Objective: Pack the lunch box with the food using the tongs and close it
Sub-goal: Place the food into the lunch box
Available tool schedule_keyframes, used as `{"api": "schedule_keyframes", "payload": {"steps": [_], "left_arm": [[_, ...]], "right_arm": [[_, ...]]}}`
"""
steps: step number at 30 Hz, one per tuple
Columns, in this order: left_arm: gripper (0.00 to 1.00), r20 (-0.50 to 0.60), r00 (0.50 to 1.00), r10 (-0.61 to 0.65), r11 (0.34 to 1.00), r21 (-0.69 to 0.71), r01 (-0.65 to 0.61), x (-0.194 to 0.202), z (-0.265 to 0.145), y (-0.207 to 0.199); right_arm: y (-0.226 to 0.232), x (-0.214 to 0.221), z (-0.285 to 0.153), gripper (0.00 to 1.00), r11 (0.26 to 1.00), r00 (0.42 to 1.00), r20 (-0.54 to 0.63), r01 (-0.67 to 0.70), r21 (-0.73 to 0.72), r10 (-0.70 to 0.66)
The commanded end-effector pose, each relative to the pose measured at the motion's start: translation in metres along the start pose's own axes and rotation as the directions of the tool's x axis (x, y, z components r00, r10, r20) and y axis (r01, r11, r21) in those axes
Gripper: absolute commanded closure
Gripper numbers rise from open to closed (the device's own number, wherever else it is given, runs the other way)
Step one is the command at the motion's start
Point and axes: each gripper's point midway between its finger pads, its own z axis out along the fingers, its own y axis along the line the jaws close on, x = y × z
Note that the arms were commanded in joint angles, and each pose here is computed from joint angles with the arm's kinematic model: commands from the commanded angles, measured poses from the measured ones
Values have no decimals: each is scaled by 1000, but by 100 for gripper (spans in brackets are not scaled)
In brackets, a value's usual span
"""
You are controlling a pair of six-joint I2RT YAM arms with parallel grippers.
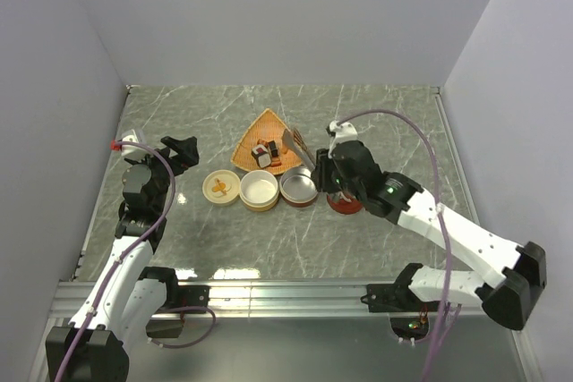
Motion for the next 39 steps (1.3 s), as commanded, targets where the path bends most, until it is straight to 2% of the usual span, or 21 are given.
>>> {"api": "schedule_keyframes", "payload": {"steps": [1, 10, 19, 22, 29, 39], "left_arm": [[0, 25, 999, -20, 998, 52, 18, -7, 1, -12], [0, 40, 999, -24, 998, 60, 22, -12, -3, -14], [0, 40, 999, -24, 998, 60, 22, -12, -4, -14], [1, 40, 999, -24, 998, 58, 22, -12, -4, -14], [1, 35, 999, -25, 998, 61, 23, -10, -3, -14], [0, 36, 999, -27, 998, 61, 25, -10, -3, -14]], "right_arm": [[-4, 10, -24, 100, 1000, 1000, 9, -20, 23, 20], [-12, 67, -56, 100, 997, 995, -63, -83, 10, 83], [-13, 74, -50, 100, 996, 994, -64, -86, 30, 88], [-16, 74, -48, 96, 996, 995, -62, -79, 49, 82], [-17, 72, -40, 79, 995, 995, -61, -70, 71, 74], [-7, 63, -39, 57, 998, 997, -36, -64, 24, 65]]}}
